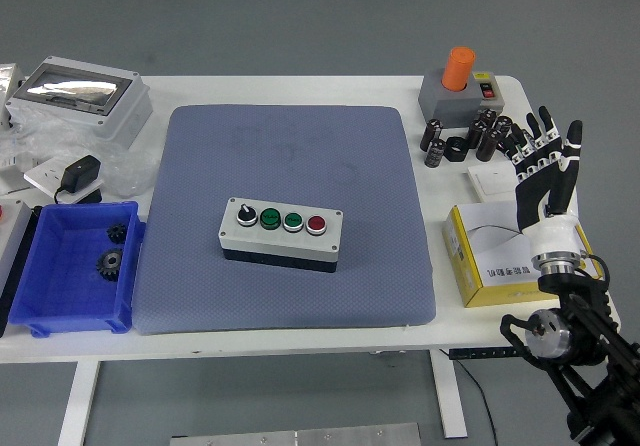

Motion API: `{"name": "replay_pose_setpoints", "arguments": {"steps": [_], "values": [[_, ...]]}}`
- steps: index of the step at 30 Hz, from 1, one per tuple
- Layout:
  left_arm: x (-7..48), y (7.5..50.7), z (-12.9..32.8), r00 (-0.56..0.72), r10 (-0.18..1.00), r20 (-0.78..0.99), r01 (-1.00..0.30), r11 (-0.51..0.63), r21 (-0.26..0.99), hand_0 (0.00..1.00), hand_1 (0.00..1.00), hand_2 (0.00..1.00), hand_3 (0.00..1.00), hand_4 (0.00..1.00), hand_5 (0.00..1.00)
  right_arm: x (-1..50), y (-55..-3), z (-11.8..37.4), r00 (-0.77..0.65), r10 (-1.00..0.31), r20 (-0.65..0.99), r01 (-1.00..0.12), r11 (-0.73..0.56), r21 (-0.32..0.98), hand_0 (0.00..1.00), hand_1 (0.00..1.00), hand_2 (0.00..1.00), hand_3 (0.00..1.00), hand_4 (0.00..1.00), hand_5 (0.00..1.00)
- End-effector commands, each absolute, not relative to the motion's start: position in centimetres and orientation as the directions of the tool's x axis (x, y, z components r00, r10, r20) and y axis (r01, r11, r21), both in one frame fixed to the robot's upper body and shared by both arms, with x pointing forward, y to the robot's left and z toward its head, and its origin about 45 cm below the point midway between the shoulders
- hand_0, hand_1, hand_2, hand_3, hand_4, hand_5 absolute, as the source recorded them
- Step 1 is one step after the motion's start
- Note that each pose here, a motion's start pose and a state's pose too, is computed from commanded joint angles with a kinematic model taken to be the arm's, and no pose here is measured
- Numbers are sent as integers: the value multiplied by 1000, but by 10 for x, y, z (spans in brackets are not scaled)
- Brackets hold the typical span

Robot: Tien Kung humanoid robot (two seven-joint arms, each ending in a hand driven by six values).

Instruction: Pick up the button,place it on the desk,press the button,press the button

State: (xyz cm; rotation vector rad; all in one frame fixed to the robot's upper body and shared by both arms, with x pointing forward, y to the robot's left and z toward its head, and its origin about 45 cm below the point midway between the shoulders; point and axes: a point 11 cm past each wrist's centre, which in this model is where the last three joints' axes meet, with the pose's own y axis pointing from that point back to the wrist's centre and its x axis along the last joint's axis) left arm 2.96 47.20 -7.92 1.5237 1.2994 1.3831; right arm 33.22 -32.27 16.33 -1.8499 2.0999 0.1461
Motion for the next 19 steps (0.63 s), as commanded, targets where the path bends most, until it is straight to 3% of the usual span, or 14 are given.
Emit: {"name": "replay_pose_setpoints", "arguments": {"steps": [11, 12, 19], "values": [[27, 469, -81, -76, 959, 274, 222, -252, 942, 852, 862, 829, 949, 972, 883, 330, -316, 151, -90, -944, -318, -987, 127, -100, 921, 874, 890, 895, 998, 998], [27, 469, -81, -76, 959, 275, 222, -252, 942, 852, 861, 830, 951, 979, 889, 330, -316, 151, -89, -944, -316, -987, 127, -100, 902, 862, 873, 878, 937, 998], [28, 470, -80, -79, 958, 277, 219, -255, 942, 852, 861, 830, 951, 979, 889, 332, -316, 155, -79, -952, -297, -987, 116, -110, 902, 862, 873, 878, 937, 998]]}}
